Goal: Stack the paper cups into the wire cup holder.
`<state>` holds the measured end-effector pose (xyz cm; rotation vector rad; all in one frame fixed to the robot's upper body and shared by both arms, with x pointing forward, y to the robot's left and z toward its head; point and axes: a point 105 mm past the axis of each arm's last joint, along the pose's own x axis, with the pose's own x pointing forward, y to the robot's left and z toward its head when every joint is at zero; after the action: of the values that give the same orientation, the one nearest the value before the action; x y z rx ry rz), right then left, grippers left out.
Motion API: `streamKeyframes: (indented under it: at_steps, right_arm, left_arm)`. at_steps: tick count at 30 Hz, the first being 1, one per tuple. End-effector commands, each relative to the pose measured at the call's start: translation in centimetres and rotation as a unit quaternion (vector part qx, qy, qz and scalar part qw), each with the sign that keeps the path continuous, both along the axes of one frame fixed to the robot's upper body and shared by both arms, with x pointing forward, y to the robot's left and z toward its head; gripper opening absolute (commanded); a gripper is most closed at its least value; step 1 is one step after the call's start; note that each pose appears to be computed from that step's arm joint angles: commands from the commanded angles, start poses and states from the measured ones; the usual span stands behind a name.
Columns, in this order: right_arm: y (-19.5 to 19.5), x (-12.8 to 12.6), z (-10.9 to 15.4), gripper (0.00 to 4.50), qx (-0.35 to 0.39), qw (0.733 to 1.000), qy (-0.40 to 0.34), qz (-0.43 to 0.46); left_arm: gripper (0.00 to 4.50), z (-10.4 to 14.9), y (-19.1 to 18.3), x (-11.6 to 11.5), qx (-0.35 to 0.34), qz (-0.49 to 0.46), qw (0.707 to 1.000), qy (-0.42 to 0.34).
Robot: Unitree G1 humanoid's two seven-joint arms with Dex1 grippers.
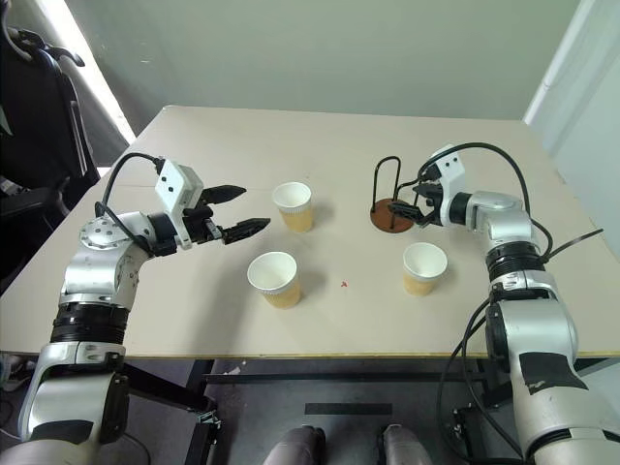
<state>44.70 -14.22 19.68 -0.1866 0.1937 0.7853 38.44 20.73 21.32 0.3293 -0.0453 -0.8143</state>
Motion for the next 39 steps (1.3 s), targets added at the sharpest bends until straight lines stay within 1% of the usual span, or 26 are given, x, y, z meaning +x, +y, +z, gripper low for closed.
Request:
streamKeyframes:
  at_steps: [1,6,20,25,28,29,35,37,38,39]
  right_arm:
    - [0.5,0.0,0.5,4.50,-0.019,1.000,-0.022,0.010]
    - [1.0,0.1,-0.4,4.50,-0.027,0.999,-0.019,0.011]
    - [3.4,1.2,0.0,4.50,-0.022,0.999,-0.041,-0.010]
    - [3.4,1.2,-0.3,4.50,-0.030,0.999,-0.040,-0.012]
    - [3.2,1.3,-0.4,3.91,-0.034,0.998,-0.039,-0.017]
    - [3.1,1.3,-0.4,3.59,-0.035,0.998,-0.040,-0.019]
    - [2.9,1.4,-0.3,1.44,-0.038,0.998,-0.042,-0.022]
    - [2.8,1.4,-0.3,0.62,-0.038,0.998,-0.042,-0.021]
    - [2.8,1.4,-0.2,0.27,-0.038,0.998,-0.043,-0.020]
    - [2.8,1.3,-0.2,0.03,-0.037,0.998,-0.043,-0.019]
  left_arm:
    - [4.45,2.9,0.6,-0.5,-0.002,-0.011,0.999,-0.032]
    - [4.45,3.4,0.9,-0.5,0.009,-0.009,0.999,-0.035]
    - [4.45,3.2,1.1,-0.4,0.014,-0.001,0.999,-0.038]
    - [4.45,3.2,1.2,-0.5,0.014,0.001,0.999,-0.040]
    - [4.50,3.2,1.3,-0.5,0.014,0.002,0.999,-0.040]
    - [4.50,3.2,1.3,-0.5,0.014,0.002,0.999,-0.040]
    - [4.50,3.2,1.3,-0.4,0.016,0.004,0.999,-0.040]
    - [4.50,3.2,1.3,-0.3,0.017,0.003,0.999,-0.040]
    - [4.50,3.2,1.3,-0.3,0.017,0.004,0.999,-0.040]
    - [4.50,3.2,1.3,-0.3,0.017,0.004,0.999,-0.040]
